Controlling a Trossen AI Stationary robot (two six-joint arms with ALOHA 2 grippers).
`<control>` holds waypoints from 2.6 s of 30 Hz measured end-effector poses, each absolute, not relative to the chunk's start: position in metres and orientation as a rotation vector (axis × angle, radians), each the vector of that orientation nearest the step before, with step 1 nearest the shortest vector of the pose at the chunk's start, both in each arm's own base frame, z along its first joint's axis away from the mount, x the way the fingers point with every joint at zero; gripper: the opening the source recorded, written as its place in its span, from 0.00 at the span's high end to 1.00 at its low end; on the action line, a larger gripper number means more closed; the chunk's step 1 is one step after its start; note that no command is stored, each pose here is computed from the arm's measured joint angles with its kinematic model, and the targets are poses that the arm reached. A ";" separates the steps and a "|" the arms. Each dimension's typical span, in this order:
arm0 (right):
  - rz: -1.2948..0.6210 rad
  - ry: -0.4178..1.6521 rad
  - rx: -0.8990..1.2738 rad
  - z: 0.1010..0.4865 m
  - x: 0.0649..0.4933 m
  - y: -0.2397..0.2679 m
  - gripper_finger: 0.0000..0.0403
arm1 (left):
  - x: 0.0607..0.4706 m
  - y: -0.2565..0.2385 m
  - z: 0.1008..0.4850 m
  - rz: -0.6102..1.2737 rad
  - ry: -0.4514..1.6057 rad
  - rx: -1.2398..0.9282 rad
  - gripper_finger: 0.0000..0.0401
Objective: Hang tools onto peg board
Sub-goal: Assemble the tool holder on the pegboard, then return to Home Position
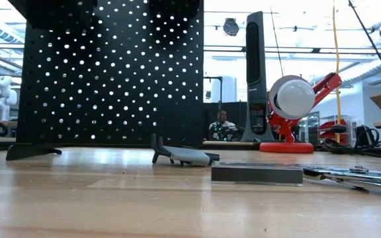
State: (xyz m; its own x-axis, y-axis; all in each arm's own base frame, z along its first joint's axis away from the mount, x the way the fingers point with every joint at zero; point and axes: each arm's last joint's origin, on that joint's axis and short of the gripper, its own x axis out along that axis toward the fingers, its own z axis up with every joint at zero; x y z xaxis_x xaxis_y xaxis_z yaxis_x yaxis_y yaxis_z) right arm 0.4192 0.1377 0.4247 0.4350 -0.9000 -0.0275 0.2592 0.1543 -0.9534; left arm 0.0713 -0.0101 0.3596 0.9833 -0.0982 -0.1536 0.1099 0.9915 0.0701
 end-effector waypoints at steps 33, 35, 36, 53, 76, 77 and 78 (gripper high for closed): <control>-0.952 0.611 -0.982 0.422 0.412 0.162 0.45 | 0.071 -0.008 0.359 -0.025 0.152 0.085 0.84; -0.946 0.606 -0.982 0.423 0.410 0.165 0.45 | 0.071 -0.008 0.358 -0.057 0.159 0.120 0.81; -0.944 0.604 -0.982 0.423 0.410 0.166 0.45 | 0.072 -0.009 0.355 -0.072 0.178 0.130 0.77; -0.933 0.571 -0.950 0.423 0.406 0.175 0.45 | 0.056 -0.008 0.372 -0.110 0.099 0.077 0.64; -0.801 0.500 -0.677 0.393 0.364 0.193 0.99 | -0.045 0.009 0.366 -0.103 -0.147 0.051 0.81; -0.805 0.500 -0.669 0.392 0.360 0.193 1.00 | -0.047 0.009 0.366 -0.103 -0.157 0.050 0.86; -0.810 0.499 -0.660 0.391 0.354 0.193 1.00 | -0.049 0.010 0.365 -0.102 -0.164 0.049 0.90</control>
